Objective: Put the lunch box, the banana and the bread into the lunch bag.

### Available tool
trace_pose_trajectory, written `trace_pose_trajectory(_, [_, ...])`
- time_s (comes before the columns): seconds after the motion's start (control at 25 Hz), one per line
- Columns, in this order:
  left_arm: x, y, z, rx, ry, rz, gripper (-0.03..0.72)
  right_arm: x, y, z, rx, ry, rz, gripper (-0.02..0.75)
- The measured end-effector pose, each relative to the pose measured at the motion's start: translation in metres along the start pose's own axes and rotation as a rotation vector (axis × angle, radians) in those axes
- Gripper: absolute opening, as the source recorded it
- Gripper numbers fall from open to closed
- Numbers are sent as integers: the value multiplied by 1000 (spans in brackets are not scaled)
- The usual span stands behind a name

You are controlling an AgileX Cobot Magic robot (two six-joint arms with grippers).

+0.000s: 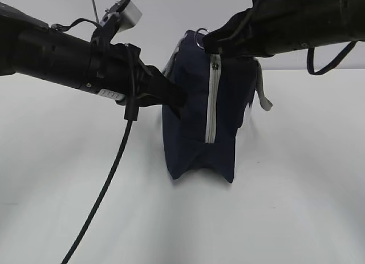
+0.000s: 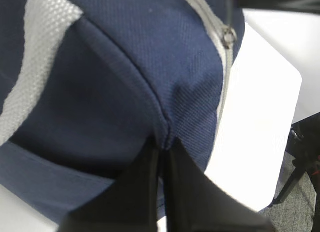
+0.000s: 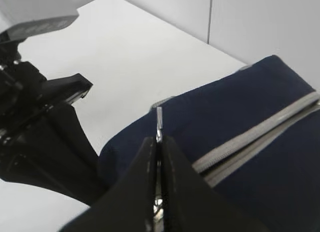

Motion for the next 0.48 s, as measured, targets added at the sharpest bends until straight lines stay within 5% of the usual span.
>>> trace_pose_trajectory(0.48, [0, 1, 0, 9, 2, 10, 3, 5, -1, -33, -109, -220, 64, 0])
Point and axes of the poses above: a point on each arm's last joint axis where the gripper is mounted, x pointing out along that axis toward the gripper, z along the wrist's bending axis when the last joint is at zero, y = z × x, the point moved 3 cm from there along x, pointing out along that axis toward the gripper, and after that the axes turned 5 degrees about -x, right-handed, at the moved point
